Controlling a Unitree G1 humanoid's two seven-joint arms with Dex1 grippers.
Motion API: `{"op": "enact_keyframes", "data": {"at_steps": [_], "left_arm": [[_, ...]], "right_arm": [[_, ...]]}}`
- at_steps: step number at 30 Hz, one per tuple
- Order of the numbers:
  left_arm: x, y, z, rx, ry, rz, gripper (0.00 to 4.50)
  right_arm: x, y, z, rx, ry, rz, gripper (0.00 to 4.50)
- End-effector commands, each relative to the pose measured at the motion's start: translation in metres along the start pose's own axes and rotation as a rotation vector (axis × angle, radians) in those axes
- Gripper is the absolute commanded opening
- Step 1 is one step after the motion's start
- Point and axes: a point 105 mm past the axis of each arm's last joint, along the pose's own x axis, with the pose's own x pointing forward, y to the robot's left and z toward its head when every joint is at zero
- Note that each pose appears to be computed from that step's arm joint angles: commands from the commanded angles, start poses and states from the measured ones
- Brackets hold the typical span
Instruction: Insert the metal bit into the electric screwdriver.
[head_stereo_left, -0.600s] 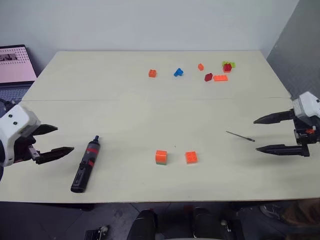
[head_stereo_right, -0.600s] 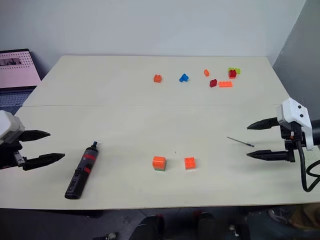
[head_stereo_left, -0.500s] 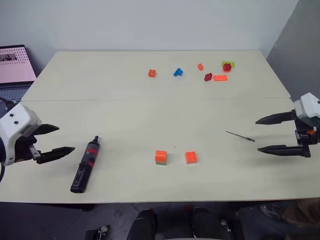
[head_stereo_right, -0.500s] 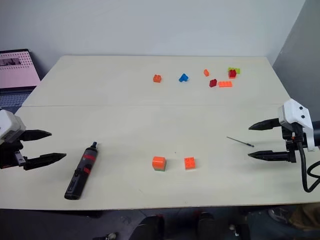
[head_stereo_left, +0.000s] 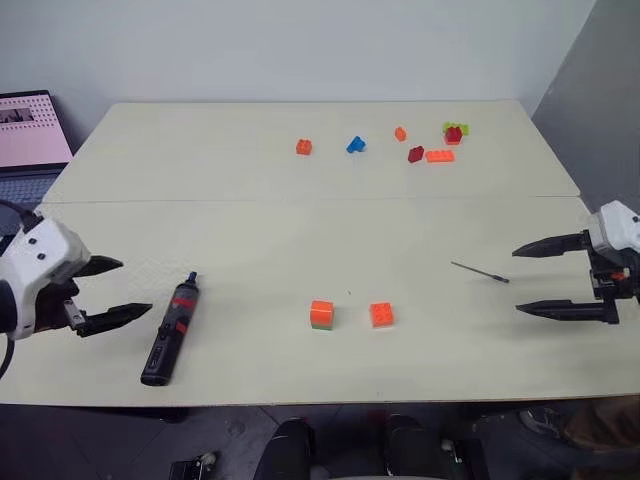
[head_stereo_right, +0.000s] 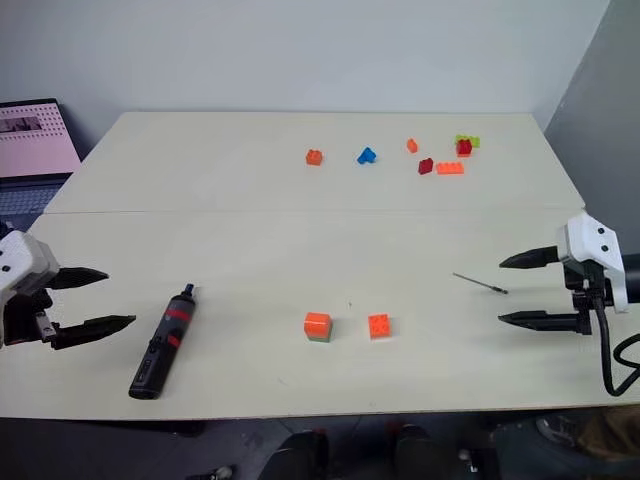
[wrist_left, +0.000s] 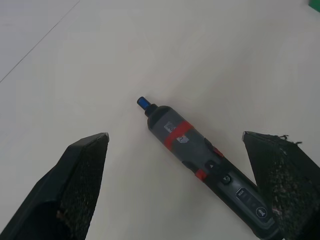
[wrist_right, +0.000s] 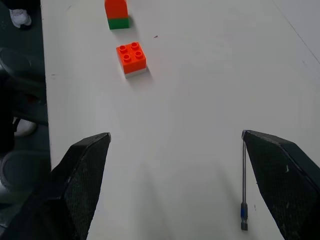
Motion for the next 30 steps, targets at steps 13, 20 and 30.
{"op": "enact_keyframes", "data": {"at_steps": [13,20,30], "left_arm": [[0.033,-0.068,0.067,0.270,-0.158,-0.367,4.49],[0.038,-0.090,0.071,0.316,-0.175,-0.451,4.49],[0.052,-0.114,0.085,0.348,-0.282,-0.490,4.49]], "right_arm": [[0.066,0.030,0.029,-0.128,-0.105,0.110,4.43],[0.130,0.037,0.023,-0.119,-0.113,0.129,4.43],[0.182,0.026,0.005,-0.160,-0.083,0.156,4.43]]}}
